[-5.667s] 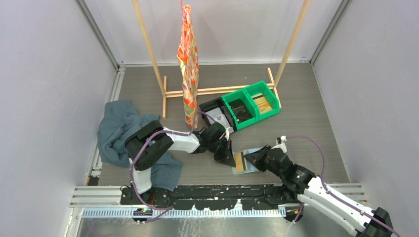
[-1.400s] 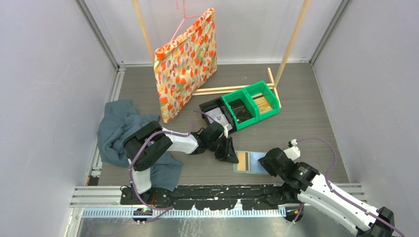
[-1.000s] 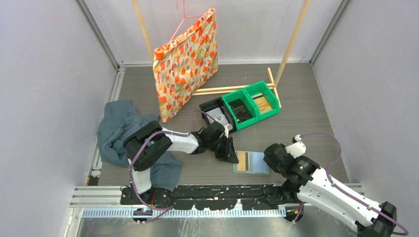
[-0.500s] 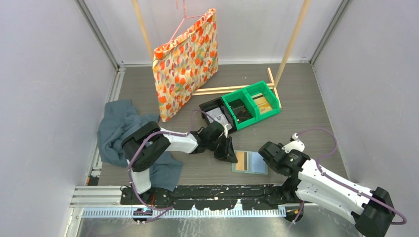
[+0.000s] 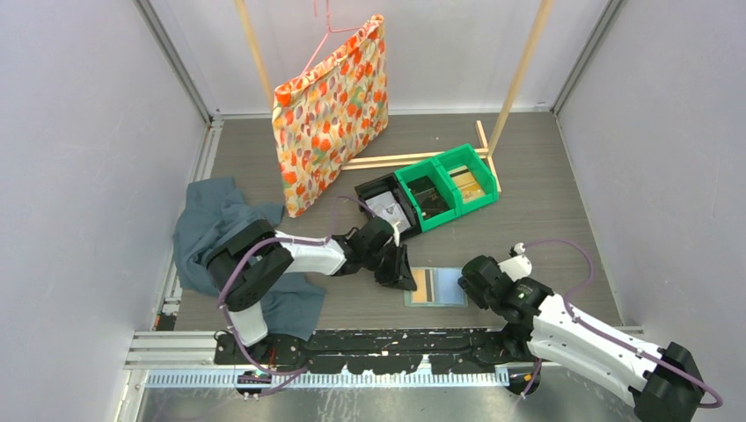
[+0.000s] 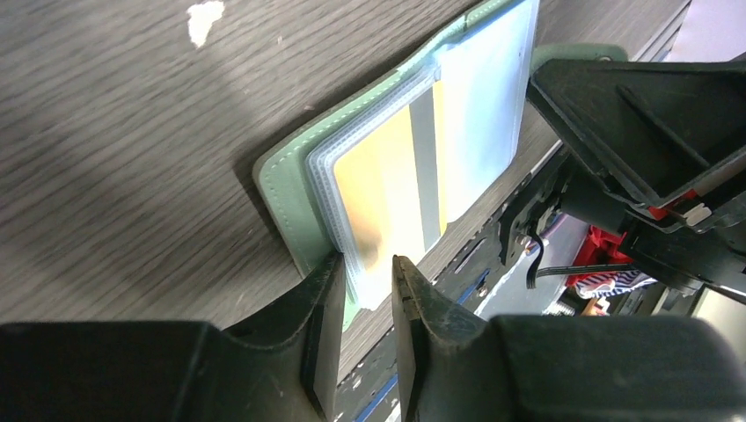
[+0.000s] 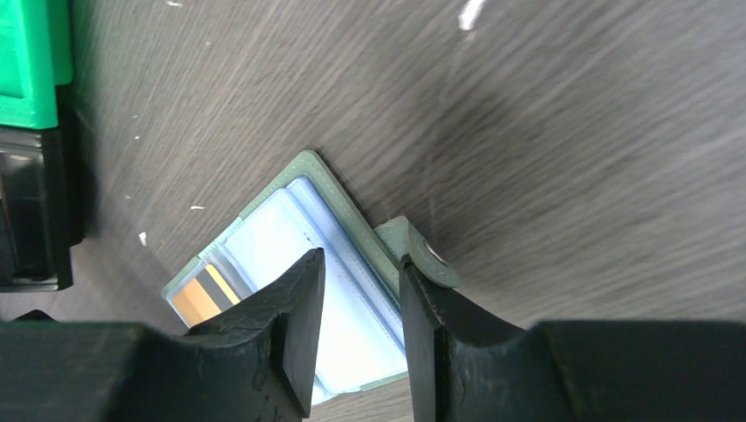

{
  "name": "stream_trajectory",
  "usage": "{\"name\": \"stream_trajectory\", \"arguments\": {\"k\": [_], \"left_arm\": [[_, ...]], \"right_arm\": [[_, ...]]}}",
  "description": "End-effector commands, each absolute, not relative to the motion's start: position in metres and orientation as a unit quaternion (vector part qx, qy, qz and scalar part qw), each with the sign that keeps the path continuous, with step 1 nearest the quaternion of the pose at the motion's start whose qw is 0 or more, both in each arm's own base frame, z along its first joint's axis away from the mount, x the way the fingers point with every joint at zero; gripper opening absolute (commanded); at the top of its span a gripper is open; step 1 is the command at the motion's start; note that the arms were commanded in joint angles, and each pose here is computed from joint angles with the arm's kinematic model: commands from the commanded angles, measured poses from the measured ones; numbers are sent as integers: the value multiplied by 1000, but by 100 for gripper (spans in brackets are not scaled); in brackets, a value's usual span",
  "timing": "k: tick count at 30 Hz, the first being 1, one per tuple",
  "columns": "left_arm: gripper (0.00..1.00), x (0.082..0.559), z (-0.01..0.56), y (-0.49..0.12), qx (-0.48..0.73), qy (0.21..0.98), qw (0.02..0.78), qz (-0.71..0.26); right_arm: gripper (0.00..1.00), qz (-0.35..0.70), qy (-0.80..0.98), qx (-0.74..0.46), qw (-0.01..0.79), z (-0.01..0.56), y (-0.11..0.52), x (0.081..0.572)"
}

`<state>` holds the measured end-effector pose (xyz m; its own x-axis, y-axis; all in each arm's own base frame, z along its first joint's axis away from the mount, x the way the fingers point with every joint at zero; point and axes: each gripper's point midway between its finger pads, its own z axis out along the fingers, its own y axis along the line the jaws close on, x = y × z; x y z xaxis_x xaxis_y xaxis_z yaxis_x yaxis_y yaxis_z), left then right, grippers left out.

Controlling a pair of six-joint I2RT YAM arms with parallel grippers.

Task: Take the credit cards out of the card holder
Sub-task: Remove the credit card from the card holder.

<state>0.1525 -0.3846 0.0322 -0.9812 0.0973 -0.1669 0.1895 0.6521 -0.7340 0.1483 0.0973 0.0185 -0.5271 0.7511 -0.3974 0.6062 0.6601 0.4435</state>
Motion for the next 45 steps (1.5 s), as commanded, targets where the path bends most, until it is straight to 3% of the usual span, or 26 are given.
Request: {"name": "stream_trajectory", "arguments": {"k": [1,14,26,32,37,45], "left_arm": [[28,156,45,-374,83,905,82,-410],[31,165,54,-343,76,919,119,-369],[29,168,46,-349,74,918,108,-375],[24,172,44,-346,67,920,112,-370],[21,174,43,-348,64,918,110,-376],[6,174,37,-355,65,915,97,-387]], "right_arm": [[41,182,872,381,249,9,130,150],[40,193,872,371,255,19,143,146],[48,163,860,355,328,56,105,146],[47,267,861,260,345,83,164,167],[47,317,872,205,313,77,208,168],[43,337,874,202,287,56,222,164]]}}
